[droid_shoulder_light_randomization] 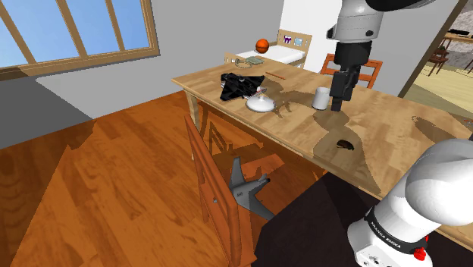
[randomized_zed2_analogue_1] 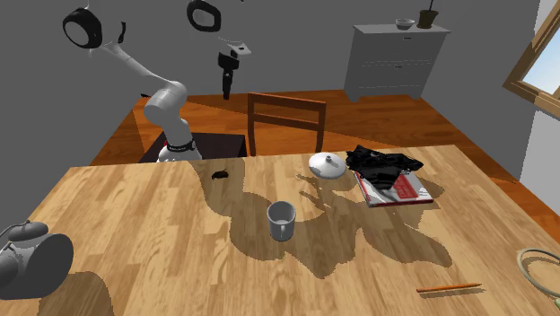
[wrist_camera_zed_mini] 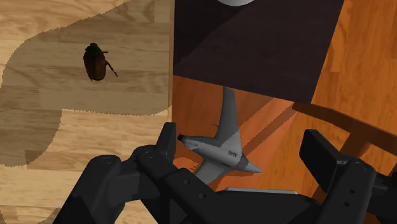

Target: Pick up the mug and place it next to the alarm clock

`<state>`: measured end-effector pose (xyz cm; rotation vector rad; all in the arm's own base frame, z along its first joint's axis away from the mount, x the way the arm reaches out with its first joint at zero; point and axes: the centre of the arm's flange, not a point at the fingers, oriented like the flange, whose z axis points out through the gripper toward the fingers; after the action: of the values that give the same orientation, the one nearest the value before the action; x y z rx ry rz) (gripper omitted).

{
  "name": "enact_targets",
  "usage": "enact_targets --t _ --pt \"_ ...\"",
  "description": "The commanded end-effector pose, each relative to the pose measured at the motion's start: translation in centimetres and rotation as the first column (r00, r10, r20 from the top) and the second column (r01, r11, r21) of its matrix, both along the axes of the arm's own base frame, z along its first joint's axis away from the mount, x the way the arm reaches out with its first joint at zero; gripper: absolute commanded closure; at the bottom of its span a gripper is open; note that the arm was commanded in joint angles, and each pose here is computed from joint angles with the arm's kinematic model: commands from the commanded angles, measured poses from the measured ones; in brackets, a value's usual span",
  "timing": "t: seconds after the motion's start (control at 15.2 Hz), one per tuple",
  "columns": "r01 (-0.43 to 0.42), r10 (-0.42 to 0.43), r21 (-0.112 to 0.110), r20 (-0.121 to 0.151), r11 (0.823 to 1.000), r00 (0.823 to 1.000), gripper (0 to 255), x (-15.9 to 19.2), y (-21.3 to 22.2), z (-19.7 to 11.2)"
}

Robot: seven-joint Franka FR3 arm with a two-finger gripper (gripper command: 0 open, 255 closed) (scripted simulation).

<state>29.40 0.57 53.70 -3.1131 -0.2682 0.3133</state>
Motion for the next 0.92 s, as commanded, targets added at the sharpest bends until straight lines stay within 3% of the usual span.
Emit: enact_targets --t 0.0,0.86 --pt "0.0 0.0 0.0 0.0 1.0 1.0 0 0.0 0.0 0.0" --pt "0.006 -0.005 -0.018 0.074 1.0 0.997 0 7.0 -13.6 -5.9"
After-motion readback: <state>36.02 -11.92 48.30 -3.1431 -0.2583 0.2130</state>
